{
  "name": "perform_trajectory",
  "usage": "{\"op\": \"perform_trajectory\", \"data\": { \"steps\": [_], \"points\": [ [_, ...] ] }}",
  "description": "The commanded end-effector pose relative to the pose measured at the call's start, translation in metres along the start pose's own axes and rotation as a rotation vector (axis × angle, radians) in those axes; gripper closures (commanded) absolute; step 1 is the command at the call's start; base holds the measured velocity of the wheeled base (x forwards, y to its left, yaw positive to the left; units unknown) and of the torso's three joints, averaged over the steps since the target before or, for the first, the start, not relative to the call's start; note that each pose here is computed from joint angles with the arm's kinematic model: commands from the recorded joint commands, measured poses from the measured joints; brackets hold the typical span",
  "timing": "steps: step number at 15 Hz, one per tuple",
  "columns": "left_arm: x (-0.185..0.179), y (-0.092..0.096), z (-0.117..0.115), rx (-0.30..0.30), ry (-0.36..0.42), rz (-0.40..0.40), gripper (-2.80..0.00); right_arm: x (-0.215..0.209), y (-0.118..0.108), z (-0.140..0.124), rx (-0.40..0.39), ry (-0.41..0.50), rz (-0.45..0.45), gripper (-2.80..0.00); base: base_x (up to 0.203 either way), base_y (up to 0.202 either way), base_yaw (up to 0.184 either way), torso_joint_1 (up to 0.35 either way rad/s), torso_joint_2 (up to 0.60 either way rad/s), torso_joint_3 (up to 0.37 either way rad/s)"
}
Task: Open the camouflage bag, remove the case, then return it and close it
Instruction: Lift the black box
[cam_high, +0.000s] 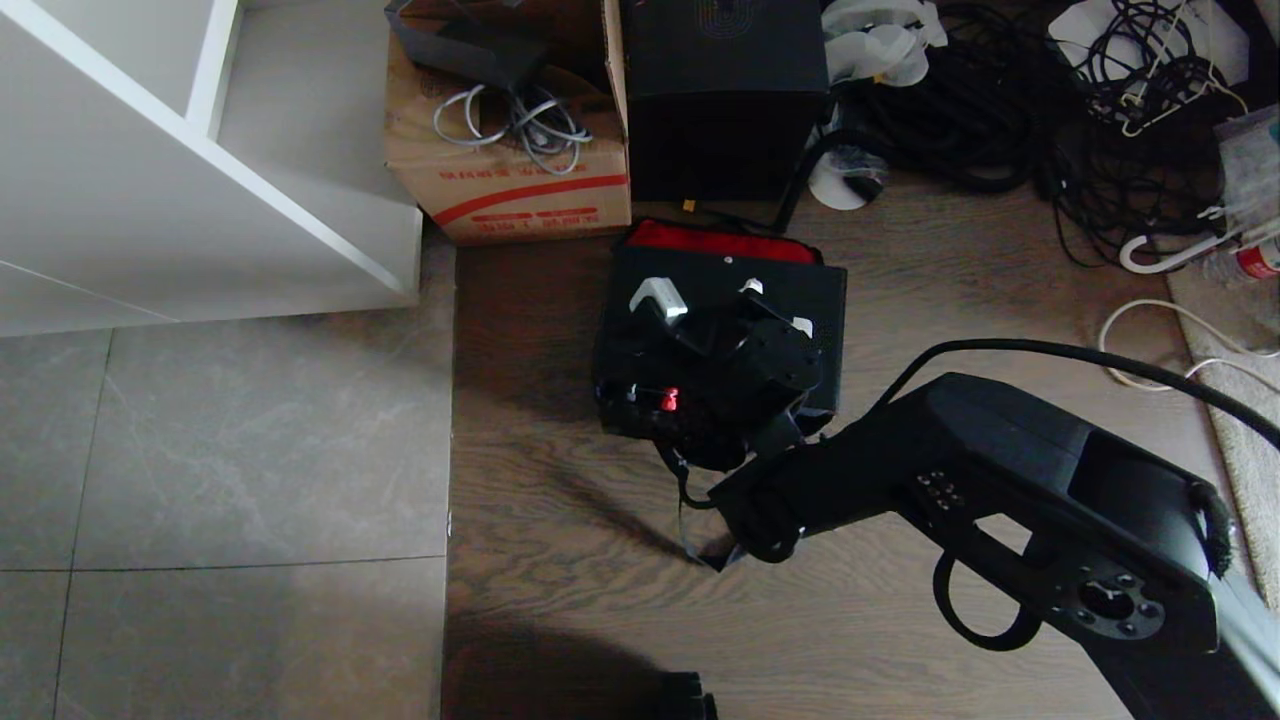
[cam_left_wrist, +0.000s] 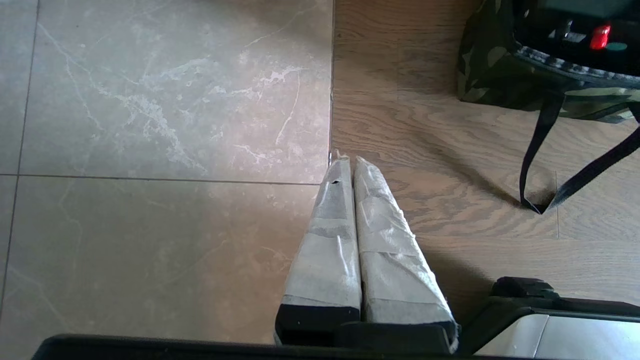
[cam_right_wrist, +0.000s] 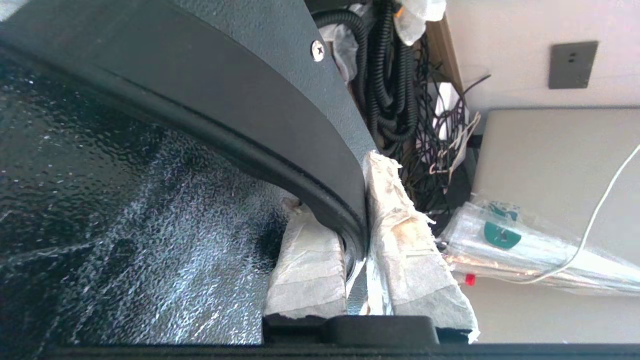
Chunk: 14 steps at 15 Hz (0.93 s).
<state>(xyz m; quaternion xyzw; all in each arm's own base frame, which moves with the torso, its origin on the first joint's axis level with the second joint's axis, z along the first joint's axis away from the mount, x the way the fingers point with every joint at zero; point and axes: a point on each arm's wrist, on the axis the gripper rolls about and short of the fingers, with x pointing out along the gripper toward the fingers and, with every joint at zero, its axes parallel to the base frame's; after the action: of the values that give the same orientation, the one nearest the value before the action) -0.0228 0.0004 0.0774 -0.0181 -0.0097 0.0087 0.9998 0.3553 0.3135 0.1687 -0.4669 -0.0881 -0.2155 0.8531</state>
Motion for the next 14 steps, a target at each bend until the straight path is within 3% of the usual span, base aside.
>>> {"op": "perform_trajectory", "data": {
  "steps": [1,14],
  "points": [
    [0.001,0.0,-0.002,-0.001,0.008,0.0,0.0,0.002,-0.021,0.007,0.025,0.0,-0.025,0.0,0.0,0.0,0.0,0.0,0.0,0.0],
    [0.001,0.0,-0.002,-0.001,0.008,0.0,0.0,0.001,-0.087,0.018,0.066,0.001,-0.04,0.0,0.0,0.0,0.0,0.0,0.0,0.0]
  ]
}}
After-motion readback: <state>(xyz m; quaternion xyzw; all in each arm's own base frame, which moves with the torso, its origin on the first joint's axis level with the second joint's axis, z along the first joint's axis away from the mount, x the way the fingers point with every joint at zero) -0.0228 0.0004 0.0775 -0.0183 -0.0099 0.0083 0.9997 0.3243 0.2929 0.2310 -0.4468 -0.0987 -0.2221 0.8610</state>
